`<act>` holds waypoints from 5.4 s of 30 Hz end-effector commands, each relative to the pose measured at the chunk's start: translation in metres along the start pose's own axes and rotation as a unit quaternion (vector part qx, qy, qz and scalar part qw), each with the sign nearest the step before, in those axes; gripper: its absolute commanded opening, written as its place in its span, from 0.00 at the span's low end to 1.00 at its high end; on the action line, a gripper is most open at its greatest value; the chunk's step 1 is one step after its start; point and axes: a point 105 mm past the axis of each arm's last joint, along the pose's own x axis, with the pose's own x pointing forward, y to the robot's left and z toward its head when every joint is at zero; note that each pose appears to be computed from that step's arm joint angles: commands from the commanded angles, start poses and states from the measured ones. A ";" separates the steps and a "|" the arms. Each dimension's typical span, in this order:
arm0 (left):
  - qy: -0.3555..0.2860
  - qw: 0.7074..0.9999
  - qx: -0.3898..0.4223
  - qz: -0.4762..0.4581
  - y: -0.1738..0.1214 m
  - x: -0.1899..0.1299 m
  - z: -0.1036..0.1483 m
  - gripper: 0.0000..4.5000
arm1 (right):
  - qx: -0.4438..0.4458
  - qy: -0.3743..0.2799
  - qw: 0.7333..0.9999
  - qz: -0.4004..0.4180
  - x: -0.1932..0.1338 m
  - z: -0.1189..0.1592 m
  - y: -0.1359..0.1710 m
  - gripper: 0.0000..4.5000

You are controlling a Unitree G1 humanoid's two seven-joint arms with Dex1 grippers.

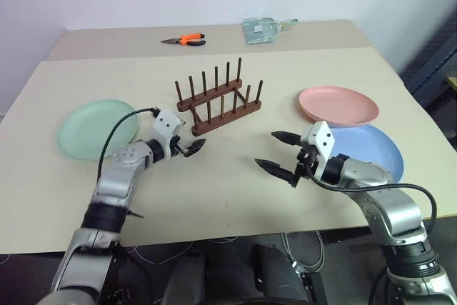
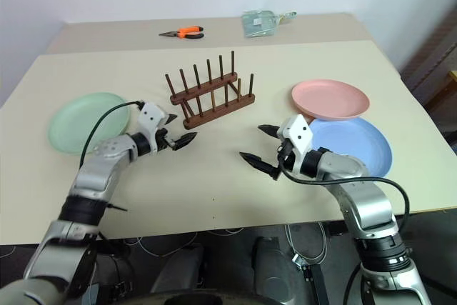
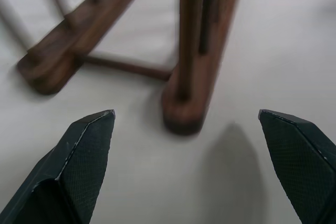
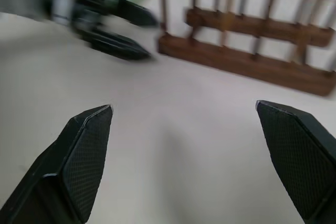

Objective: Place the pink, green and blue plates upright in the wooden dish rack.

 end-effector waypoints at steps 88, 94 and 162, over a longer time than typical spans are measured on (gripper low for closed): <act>-0.028 0.984 0.039 -0.169 -0.117 -0.005 0.026 0.25 | -0.301 0.289 0.885 -0.207 -0.107 -0.022 -0.174 0.74; -0.025 0.984 0.037 -0.173 -0.119 -0.010 0.023 0.25 | -0.342 0.272 0.873 -0.218 -0.104 -0.013 -0.179 0.19; -0.065 0.555 -0.527 0.640 0.077 -0.160 -0.068 0.88 | -0.141 -0.119 0.980 0.071 0.024 0.108 0.010 1.00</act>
